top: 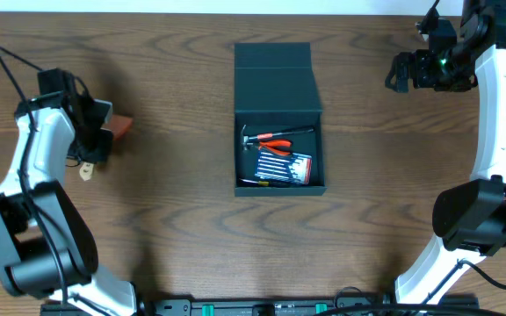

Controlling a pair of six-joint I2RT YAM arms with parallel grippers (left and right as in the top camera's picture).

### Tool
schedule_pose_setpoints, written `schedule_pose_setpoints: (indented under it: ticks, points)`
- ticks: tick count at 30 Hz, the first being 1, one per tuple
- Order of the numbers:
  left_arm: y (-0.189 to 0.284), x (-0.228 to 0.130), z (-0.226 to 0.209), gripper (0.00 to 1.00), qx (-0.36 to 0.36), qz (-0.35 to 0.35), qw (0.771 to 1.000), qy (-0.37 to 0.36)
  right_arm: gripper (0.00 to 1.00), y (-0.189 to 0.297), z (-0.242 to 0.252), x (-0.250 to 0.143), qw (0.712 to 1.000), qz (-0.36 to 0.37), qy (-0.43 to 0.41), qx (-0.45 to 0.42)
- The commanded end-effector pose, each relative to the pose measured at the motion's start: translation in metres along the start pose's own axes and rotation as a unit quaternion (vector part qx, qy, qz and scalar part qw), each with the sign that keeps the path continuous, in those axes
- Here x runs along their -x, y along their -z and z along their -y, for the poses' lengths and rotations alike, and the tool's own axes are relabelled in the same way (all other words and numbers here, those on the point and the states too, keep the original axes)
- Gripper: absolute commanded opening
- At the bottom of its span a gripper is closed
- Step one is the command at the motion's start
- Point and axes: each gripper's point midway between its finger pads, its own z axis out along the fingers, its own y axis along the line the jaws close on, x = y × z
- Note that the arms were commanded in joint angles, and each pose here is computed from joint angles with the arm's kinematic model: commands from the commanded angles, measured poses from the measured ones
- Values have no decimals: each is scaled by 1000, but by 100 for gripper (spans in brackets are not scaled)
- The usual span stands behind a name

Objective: Pack container
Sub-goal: 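Lift the scraper with the left gripper and carry it over the box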

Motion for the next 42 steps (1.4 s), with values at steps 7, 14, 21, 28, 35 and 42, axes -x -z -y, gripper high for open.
schedule_pose_setpoints:
  ticks: [7,14,21,28,35,42]
  points:
    - [57,22,25,6,14,72,997,-16,99,2,1,0,1000,0,-2,-12]
    - [94,42,61,6,2,132,990,-60,99,2,1,0,1000,0,-2,-12]
    - [155,86,139,6,-51,231,961,-142,99,2,1,-1,1000,0,-2,-12]
    - [196,111,239,6,-90,318,904,-272,99,2,1,0,1000,1,-2,-12]
    - [181,120,304,6,-116,325,878,-333,99,2,1,0,1000,0,-2,-12]
    - [112,111,350,6,-144,249,875,-391,99,2,1,-1,1000,0,-2,-12]
